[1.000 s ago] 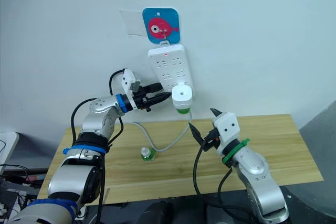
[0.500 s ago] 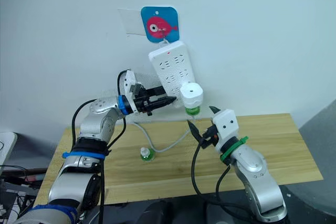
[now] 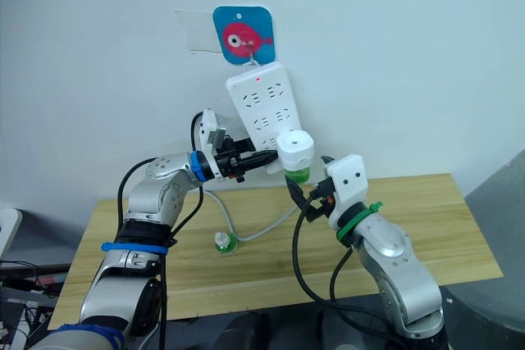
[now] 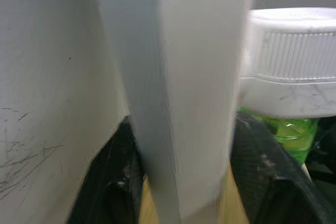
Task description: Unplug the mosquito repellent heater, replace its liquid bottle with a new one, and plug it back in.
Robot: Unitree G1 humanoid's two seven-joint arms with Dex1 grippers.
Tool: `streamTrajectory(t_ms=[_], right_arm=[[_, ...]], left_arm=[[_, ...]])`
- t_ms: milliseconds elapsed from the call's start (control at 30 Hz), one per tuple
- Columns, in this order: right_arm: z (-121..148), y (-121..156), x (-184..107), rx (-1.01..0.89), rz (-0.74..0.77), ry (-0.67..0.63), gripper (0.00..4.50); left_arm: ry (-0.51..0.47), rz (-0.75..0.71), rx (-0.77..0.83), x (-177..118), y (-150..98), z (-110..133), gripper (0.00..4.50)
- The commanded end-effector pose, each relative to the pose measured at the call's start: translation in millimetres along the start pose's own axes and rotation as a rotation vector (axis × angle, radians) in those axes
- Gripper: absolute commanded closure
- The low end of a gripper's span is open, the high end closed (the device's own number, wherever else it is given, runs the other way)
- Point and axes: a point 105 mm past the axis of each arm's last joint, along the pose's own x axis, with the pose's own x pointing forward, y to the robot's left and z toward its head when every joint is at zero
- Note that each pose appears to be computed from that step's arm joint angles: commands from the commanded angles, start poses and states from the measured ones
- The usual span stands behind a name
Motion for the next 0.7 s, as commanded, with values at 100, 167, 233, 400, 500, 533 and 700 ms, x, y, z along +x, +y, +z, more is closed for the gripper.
streamTrajectory(t_ms=[100, 167, 233, 400, 500, 533, 700], right_arm=[[28.1, 5.0, 4.6, 0.017, -0.006, -0.079, 0.00], [33.2, 6.3, 9.3, 0.025, -0.010, -0.080, 0.00], [36.4, 7.1, 13.1, 0.027, -0.015, -0.072, 0.00], [45.3, 9.7, 22.5, 0.013, -0.027, -0.050, 0.00], [43.9, 8.6, 25.7, 0.023, -0.043, -0.016, 0.00], [43.6, 8.0, 26.6, 0.028, -0.047, -0.009, 0.00], [42.2, 8.7, 30.3, 0.040, -0.050, 0.010, 0.00]], left_arm=[[-0.027, -0.031, 0.047, 4.7, -5.0, 12.3, 3.16], [-0.028, -0.027, 0.051, 6.7, -4.3, 12.4, 3.16], [-0.022, -0.019, 0.061, 8.5, -3.0, 11.6, 3.16], [-0.021, -0.006, 0.073, 11.5, -1.0, 11.3, 3.16], [-0.021, -0.004, 0.078, 11.6, -1.0, 10.6, 3.16], [-0.021, -0.003, 0.080, 11.6, -1.1, 10.5, 3.16], [-0.021, 0.005, 0.088, 10.4, 0.3, 11.1, 3.16]])
